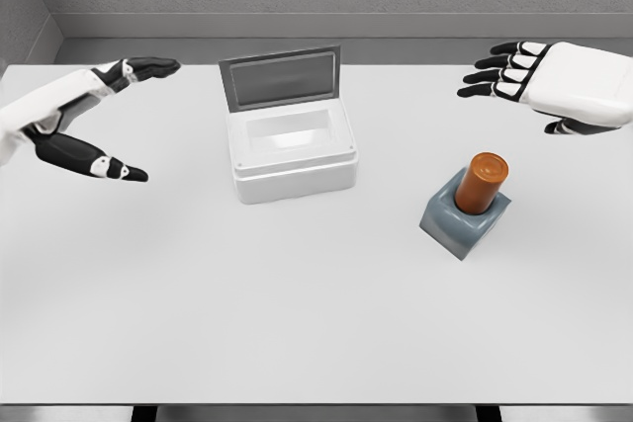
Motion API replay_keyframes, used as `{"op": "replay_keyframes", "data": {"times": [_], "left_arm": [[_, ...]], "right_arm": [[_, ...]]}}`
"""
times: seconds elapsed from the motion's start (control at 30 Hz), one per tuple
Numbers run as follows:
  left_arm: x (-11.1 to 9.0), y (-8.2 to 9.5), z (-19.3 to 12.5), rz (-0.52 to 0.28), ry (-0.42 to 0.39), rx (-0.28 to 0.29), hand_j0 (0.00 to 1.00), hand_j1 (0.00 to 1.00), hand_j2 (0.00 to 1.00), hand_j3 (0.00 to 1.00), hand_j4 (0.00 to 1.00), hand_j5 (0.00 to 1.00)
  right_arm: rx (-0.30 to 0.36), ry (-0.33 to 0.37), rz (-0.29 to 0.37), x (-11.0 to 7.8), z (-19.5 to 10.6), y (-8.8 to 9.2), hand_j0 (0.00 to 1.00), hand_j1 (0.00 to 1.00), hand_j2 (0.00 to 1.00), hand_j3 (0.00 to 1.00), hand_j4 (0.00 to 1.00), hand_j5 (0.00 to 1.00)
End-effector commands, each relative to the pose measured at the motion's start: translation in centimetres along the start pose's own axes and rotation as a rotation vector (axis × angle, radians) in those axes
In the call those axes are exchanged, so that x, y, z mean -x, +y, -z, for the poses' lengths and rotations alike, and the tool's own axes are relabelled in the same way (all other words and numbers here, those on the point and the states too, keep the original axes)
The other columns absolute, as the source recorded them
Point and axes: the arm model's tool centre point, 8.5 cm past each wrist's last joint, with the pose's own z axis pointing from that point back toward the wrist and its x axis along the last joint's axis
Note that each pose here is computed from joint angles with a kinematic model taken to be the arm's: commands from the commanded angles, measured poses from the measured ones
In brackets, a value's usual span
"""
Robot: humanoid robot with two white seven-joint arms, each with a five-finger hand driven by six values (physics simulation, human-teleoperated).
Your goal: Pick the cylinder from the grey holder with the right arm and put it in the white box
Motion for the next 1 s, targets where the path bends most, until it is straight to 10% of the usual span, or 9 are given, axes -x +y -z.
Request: {"op": "replay_keyframes", "data": {"times": [0.0,0.2,0.33,0.5,0.97], "left_arm": [[0.4,0.2,-0.1,-0.138,0.020,-0.017,1.00,1.00,1.00,1.00,1.00,1.00],[-0.1,-0.5,-0.1,0.025,-0.019,0.036,1.00,1.00,1.00,1.00,1.00,1.00],[0.9,0.0,0.3,-0.207,0.048,-0.025,1.00,1.00,1.00,1.00,1.00,1.00],[2.5,-0.5,1.2,-0.385,0.087,-0.056,1.00,1.00,1.00,1.00,1.00,1.00],[5.7,0.5,0.6,-0.444,0.142,-0.139,1.00,1.00,1.00,1.00,1.00,1.00]], "right_arm": [[-0.001,0.002,0.001,0.0,-0.1,0.0,1.00,1.00,1.00,1.00,1.00,1.00],[-0.047,0.005,0.019,0.0,-0.9,0.9,1.00,1.00,1.00,1.00,1.00,1.00],[-0.053,0.004,-0.002,0.0,-0.8,0.6,1.00,1.00,1.00,1.00,1.00,1.00],[-0.242,0.016,0.078,1.6,-1.0,1.2,1.00,1.00,1.00,1.00,1.00,1.00],[-0.276,-0.139,-0.004,-3.0,2.9,1.9,1.00,1.00,1.00,1.00,1.00,1.00]]}}
